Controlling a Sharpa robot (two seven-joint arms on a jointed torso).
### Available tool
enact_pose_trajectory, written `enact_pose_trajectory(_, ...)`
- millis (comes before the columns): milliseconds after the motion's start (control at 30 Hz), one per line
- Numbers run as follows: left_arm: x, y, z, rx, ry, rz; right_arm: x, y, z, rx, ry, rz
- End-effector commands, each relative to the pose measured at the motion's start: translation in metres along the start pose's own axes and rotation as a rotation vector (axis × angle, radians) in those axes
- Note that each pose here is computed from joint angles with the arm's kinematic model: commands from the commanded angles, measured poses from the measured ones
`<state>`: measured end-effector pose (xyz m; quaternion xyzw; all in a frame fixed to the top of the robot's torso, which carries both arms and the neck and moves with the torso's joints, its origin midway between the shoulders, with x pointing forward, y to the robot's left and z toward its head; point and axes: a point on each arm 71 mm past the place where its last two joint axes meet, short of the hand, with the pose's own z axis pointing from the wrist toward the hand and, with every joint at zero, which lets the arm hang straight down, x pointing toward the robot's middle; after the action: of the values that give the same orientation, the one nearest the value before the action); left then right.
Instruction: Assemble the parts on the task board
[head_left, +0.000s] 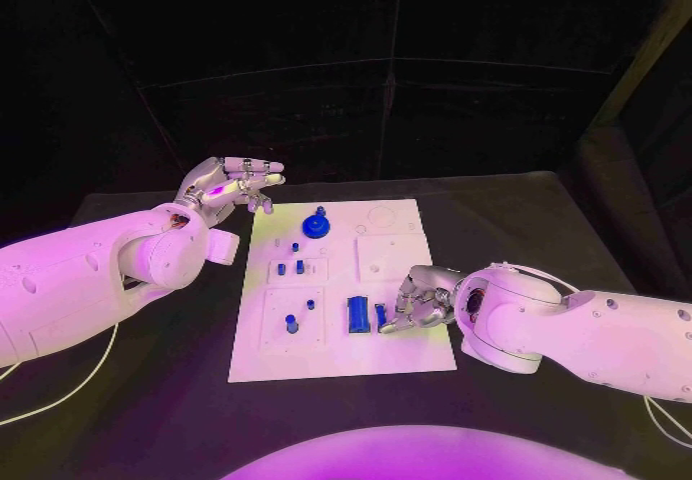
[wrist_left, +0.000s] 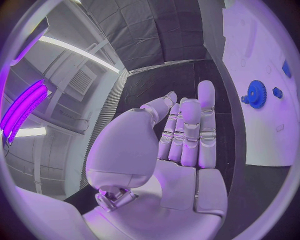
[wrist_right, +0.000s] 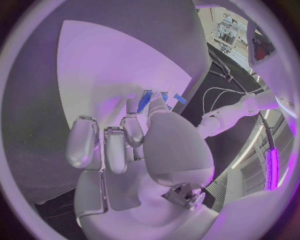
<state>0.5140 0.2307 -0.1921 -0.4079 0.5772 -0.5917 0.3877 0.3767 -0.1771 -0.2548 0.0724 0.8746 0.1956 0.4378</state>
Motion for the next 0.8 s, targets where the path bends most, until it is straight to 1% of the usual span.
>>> enact_pose_trajectory(33, 0.0015, -0.0009, 0.0007, 0.004, 0.013, -0.007, -0.001, 0.0, 0.002, -0.005, 0.0, -0.012)
enact_pose_trajectory(200, 0.0018, -0.0008, 0.0009, 0.003, 0.014, -0.007, -0.003, -0.002, 0.007, 0.018, -0.025, -0.001)
enact_pose_trajectory(400, 0.0025, -0.0006, 0.0013, 0.002, 0.016, -0.008, -0.003, -0.003, 0.012, 0.028, -0.025, -0.004)
enact_pose_trajectory(633, 0.0024, -0.0006, 0.0012, 0.002, 0.017, -0.009, -0.002, -0.001, 0.014, 0.021, -0.022, -0.004)
enact_pose_trajectory(733, 0.0023, -0.0006, 0.001, 0.003, 0.017, -0.009, -0.003, -0.001, 0.012, 0.014, -0.028, 0.023)
enact_pose_trajectory(800, 0.002, -0.0006, 0.001, 0.003, 0.017, -0.009, -0.003, -0.001, 0.011, -0.005, -0.031, 0.061)
